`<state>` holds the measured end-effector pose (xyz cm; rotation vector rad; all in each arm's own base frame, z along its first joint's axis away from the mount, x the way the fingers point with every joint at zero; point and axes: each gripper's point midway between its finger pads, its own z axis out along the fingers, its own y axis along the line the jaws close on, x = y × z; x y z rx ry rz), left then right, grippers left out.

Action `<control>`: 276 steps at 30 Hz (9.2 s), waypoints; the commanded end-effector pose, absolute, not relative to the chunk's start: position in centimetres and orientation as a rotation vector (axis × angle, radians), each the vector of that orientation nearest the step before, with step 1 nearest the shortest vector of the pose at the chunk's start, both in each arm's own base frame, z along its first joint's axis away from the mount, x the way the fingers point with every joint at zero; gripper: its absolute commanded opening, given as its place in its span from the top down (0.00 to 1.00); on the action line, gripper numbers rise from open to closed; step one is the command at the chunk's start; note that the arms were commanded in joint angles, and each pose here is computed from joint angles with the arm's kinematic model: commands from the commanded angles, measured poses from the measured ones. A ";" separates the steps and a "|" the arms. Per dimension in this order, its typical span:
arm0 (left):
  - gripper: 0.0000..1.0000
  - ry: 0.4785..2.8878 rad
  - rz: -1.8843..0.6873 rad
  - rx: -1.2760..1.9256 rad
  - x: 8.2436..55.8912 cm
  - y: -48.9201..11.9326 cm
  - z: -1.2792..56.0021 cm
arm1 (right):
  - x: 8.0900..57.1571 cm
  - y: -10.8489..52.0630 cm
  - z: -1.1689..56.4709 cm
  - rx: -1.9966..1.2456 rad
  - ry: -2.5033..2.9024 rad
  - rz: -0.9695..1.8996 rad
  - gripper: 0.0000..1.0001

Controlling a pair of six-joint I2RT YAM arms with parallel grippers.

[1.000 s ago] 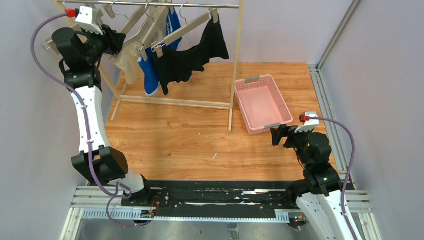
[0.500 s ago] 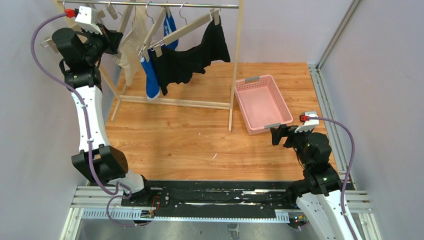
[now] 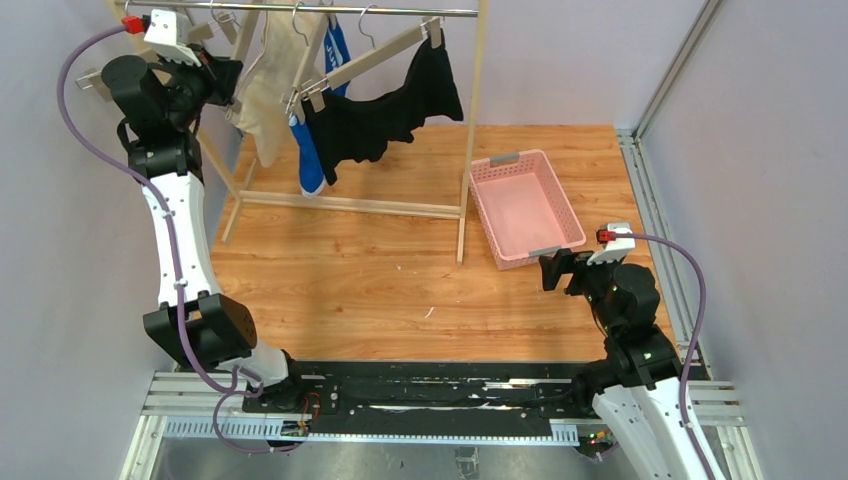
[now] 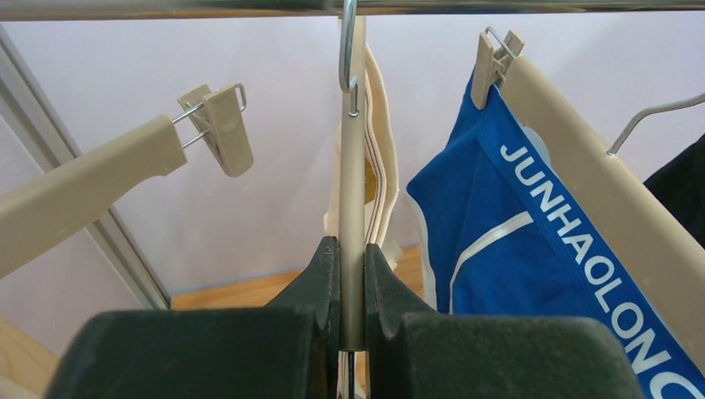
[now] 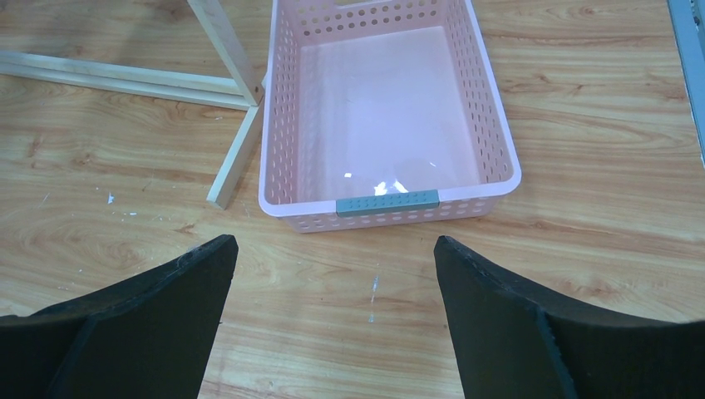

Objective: Remove the underwear clipped to the hanger

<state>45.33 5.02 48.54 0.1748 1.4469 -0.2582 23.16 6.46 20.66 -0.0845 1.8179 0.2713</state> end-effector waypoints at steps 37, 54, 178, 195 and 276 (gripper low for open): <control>1.00 2.121 -0.025 0.057 27.7 1.2 31.4 | 26.7 8.1 24.4 -0.102 1.764 0.307 0.09; 1.00 2.185 -0.461 0.264 19.8 -8.3 26.3 | 33.5 13.8 25.3 -0.272 1.864 0.477 0.09; 1.00 1.360 -1.231 0.593 23.1 -25.4 40.3 | 25.7 31.6 43.4 -0.540 0.816 1.510 0.76; 0.32 1.363 -1.145 0.524 23.9 -24.3 39.0 | 24.5 31.1 44.1 -0.555 0.801 1.514 0.99; 1.00 1.281 -1.247 0.687 20.8 -25.2 39.9 | 21.7 32.0 44.6 -0.613 0.805 1.585 0.99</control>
